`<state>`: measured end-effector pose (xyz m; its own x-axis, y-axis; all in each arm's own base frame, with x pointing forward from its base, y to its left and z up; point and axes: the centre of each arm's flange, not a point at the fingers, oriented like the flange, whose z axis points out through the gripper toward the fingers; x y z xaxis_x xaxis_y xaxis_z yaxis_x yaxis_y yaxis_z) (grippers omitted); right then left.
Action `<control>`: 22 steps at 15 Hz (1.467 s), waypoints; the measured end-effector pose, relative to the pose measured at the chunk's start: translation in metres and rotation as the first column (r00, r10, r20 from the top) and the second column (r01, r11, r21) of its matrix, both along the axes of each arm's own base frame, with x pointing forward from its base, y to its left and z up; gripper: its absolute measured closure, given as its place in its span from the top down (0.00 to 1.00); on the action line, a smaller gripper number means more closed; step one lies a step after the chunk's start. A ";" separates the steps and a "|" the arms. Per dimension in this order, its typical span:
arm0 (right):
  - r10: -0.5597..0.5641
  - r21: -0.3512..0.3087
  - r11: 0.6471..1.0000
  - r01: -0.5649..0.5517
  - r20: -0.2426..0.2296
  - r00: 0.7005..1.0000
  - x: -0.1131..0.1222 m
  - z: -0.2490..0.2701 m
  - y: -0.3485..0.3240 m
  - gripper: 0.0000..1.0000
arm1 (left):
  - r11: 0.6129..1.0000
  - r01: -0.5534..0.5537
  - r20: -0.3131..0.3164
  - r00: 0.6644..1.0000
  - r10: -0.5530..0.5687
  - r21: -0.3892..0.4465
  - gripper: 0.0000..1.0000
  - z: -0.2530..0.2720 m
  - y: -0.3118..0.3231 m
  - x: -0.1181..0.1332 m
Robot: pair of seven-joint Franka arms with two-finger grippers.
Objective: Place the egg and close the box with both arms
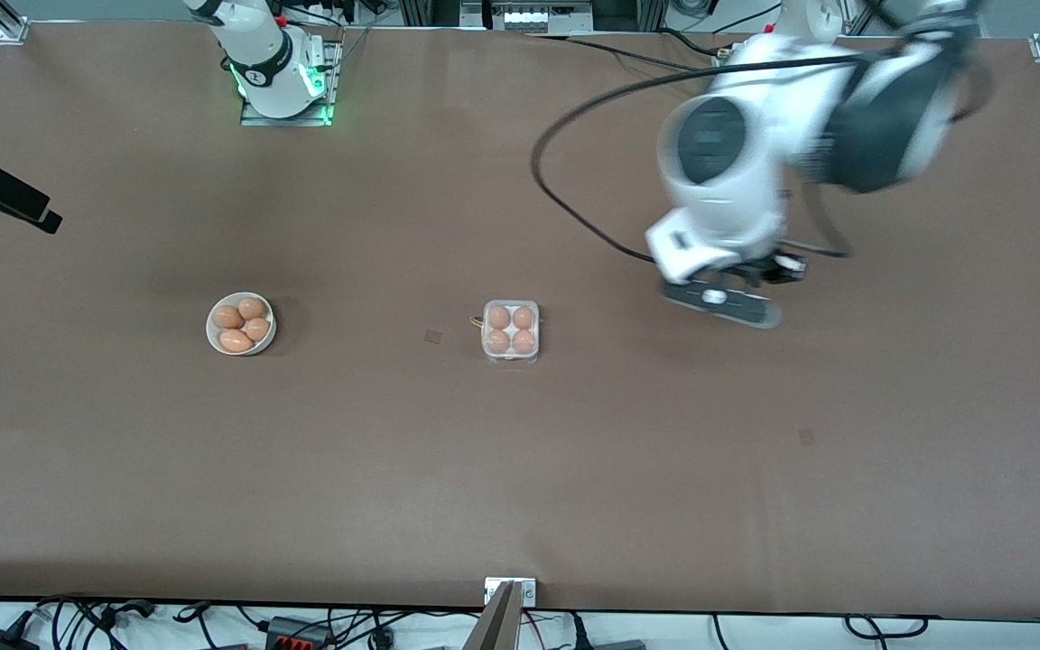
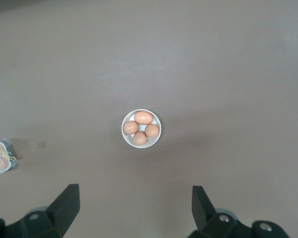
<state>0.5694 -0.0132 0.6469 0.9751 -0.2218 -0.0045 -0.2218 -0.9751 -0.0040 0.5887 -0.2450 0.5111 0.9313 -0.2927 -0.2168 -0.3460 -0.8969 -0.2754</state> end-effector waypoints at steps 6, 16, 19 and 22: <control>0.001 0.000 1.000 -0.001 0.000 1.000 0.000 0.000 0.000 1.00 | 0.888 -0.312 -0.147 0.949 0.278 -0.338 0.10 0.047 0.151 0.035; 0.028 0.001 1.000 -0.028 -0.002 1.000 0.001 -0.001 0.015 1.00 | 0.911 -0.259 -0.020 0.963 0.267 -0.321 0.80 0.060 0.237 -0.026; 0.031 0.001 1.000 -0.031 -0.002 1.000 0.001 -0.001 0.017 1.00 | 0.907 -0.270 -0.001 0.958 0.285 -0.323 1.00 0.068 0.247 -0.046; 0.029 0.001 1.000 -0.029 -0.002 1.000 0.001 -0.001 0.016 1.00 | 0.899 -0.280 0.048 0.948 0.314 -0.337 1.00 0.086 0.263 -0.049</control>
